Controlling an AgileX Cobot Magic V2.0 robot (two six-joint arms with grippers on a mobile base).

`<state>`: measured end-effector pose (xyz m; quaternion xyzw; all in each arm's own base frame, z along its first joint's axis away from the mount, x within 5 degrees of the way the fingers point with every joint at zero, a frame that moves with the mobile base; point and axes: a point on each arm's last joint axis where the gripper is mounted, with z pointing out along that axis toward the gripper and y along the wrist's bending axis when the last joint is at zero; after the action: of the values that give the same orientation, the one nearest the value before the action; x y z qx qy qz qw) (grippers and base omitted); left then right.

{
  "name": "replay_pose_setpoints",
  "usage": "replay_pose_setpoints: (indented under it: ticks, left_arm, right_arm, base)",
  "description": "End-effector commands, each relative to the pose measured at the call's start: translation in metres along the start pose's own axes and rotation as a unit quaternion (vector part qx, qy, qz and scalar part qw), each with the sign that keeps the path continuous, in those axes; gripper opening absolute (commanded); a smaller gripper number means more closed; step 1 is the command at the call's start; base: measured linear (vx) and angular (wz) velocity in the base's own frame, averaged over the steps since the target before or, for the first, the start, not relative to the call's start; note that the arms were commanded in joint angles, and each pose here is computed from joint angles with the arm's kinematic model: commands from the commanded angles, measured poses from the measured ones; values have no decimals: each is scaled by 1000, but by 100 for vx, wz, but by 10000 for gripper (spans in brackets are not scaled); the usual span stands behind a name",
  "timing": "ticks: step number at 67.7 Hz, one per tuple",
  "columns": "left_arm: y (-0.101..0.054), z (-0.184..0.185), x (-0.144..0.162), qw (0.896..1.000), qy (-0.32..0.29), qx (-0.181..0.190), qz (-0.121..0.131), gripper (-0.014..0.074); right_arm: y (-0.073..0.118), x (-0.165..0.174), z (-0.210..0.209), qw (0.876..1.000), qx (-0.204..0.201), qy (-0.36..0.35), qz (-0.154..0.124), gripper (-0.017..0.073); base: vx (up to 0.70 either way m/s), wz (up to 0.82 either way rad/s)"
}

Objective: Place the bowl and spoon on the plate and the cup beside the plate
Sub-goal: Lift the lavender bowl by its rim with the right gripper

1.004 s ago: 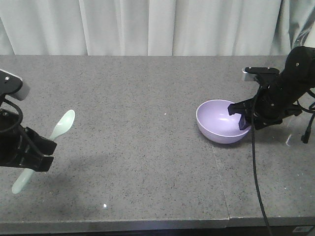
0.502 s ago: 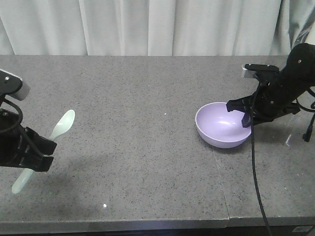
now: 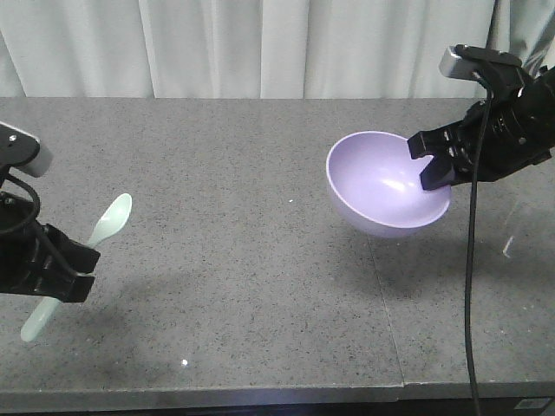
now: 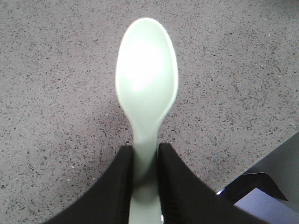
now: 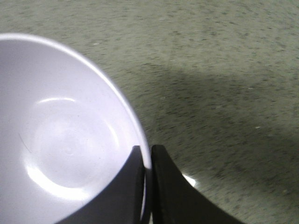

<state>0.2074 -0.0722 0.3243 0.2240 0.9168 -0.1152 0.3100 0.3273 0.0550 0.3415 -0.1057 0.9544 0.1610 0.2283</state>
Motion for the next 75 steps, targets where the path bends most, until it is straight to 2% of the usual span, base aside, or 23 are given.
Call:
replay_pose_setpoints:
  ticks: [1, 11, 17, 27, 37, 47, 60, 75]
  left_arm:
    - [-3, -11, -10, 999, -48, -2, -1, 77]
    - [-3, -11, -10, 999, -48, -2, -1, 77]
    - [-3, -11, -10, 999, -48, -2, -1, 77]
    - [-3, -11, -10, 999, -48, -2, -1, 77]
    - [-3, -11, -10, 999, -48, -2, -1, 77]
    - [-3, -11, -10, 999, -48, -2, -1, 77]
    - [-3, -11, -10, 999, -48, -2, -1, 77]
    - [-3, -11, -10, 999, -48, -2, -1, 77]
  right_arm:
    - [29, 11, -30, 998, -19, -54, -32, -3]
    - [56, 45, -28, 995, -37, -69, -61, -3]
    - [66, 69, -24, 994, -46, -69, -66, -3]
    - [73, 106, -21, 994, -57, -66, -62, -2]
    - [70, 136, -23, 994, -57, -76, -58, -2]
    - [68, 148, -29, 993, -57, -84, -60, -2]
    - [69, 148, -34, 991, -59, -102, -61, -1]
    - [69, 151, -34, 992, -61, -87, -62, -1]
  base:
    - [0, 0]
    - [0, 0]
    - [0, 0]
    - [0, 0]
    - [0, 0]
    - [0, 0]
    - [0, 0]
    - [0, 0]
